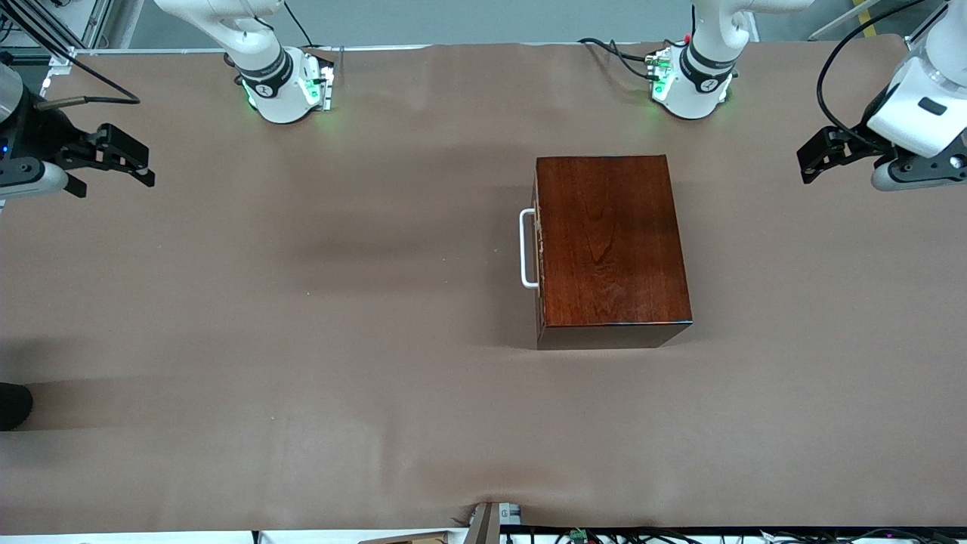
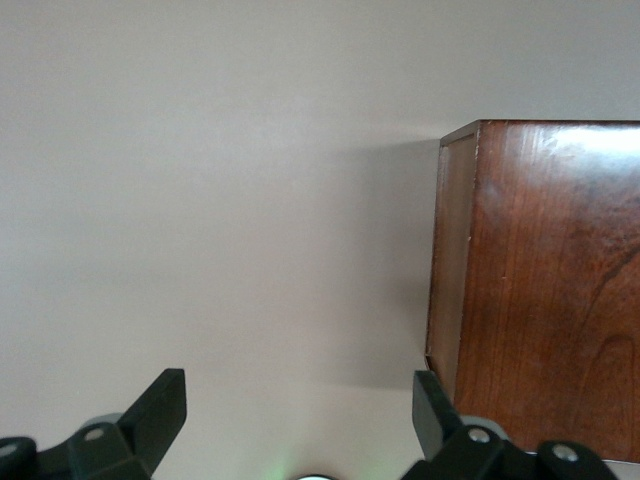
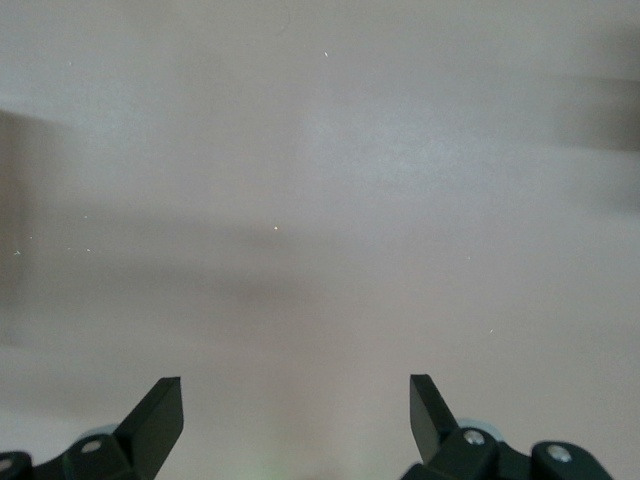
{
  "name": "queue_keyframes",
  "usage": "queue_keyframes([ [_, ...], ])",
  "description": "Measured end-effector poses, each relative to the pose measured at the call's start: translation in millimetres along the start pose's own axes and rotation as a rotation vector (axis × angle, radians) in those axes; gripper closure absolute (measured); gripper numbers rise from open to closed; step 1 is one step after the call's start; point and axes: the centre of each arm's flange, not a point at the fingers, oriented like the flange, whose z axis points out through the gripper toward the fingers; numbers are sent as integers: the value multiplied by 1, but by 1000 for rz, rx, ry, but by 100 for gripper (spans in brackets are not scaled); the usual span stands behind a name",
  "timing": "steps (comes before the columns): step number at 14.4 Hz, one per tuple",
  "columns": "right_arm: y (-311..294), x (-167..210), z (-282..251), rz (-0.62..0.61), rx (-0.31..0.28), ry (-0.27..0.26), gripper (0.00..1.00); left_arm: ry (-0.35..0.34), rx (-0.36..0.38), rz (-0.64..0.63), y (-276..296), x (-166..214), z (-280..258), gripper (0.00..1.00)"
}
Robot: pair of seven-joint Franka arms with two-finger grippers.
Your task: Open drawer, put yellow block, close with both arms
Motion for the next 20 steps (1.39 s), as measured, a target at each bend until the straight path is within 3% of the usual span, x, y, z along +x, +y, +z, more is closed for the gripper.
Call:
queue_keyframes([
  [8, 0, 0, 0, 0, 0, 0, 0, 33, -30, 119, 6, 1, -11, 0],
  [20, 0, 0, 0, 0, 0, 0, 0, 24, -36, 122, 10, 4, -4, 0],
])
